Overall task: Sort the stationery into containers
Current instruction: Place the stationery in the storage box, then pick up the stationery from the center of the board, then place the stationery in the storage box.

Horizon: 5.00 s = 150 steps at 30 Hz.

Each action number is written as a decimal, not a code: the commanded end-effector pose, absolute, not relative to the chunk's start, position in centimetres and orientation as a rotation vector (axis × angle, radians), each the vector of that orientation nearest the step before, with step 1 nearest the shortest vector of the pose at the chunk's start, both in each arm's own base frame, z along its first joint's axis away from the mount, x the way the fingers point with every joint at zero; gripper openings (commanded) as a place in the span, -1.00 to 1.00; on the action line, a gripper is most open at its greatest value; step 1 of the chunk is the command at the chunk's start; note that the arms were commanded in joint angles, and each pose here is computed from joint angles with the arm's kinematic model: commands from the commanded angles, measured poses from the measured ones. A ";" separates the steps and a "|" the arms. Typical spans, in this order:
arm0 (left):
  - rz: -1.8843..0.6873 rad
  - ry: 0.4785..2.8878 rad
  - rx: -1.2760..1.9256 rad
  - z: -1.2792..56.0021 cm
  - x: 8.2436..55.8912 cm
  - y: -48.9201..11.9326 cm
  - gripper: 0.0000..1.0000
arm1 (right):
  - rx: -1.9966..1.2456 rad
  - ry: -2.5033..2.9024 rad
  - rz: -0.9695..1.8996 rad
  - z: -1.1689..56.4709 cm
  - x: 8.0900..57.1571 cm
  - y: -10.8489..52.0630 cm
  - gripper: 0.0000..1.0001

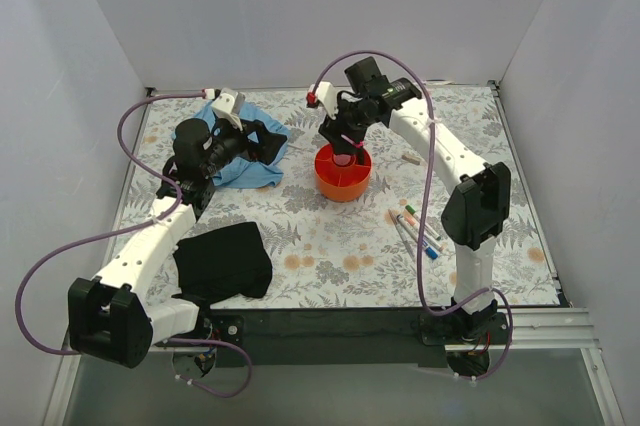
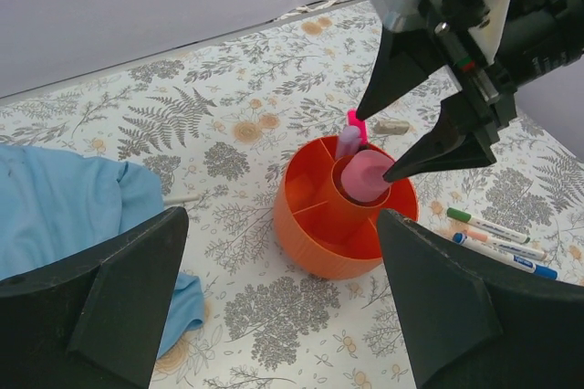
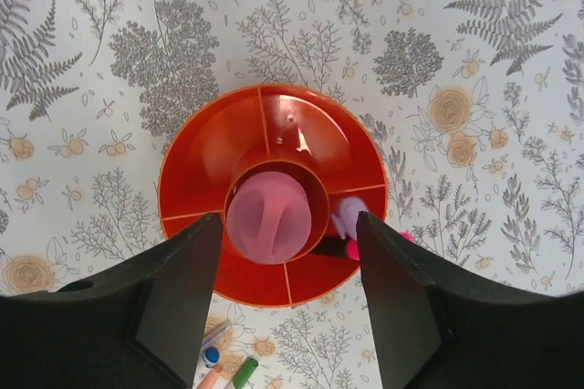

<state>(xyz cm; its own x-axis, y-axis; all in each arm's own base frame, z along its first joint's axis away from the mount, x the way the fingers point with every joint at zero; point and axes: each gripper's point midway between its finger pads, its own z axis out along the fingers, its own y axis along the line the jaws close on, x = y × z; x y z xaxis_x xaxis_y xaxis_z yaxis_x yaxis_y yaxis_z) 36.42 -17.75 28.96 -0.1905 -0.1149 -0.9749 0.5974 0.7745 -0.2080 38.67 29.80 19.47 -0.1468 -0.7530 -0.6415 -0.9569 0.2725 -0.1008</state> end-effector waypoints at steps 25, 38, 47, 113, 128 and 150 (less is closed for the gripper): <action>-0.583 1.738 0.383 27.6 39.2 -15.7 0.71 | -1.391 2.288 0.304 10.9 47.2 8.9 0.31; -0.595 1.774 0.383 26.2 40.4 -16.1 0.71 | -1.497 2.304 0.299 7.1 47.3 8.3 0.18; -0.600 1.797 0.374 25.4 40.7 -16.1 0.71 | -1.507 2.332 0.329 5.0 47.2 8.5 0.12; -0.567 1.714 0.281 28.2 37.4 -14.0 0.70 | -1.808 1.859 0.376 16.7 33.8 23.7 -0.97; -0.571 1.734 0.273 27.6 38.2 -13.9 0.70 | -2.043 1.711 0.231 13.5 34.5 24.7 -0.95; -0.577 1.723 0.259 27.5 38.1 -13.7 0.70 | -1.464 1.948 0.230 20.4 39.2 19.2 -0.02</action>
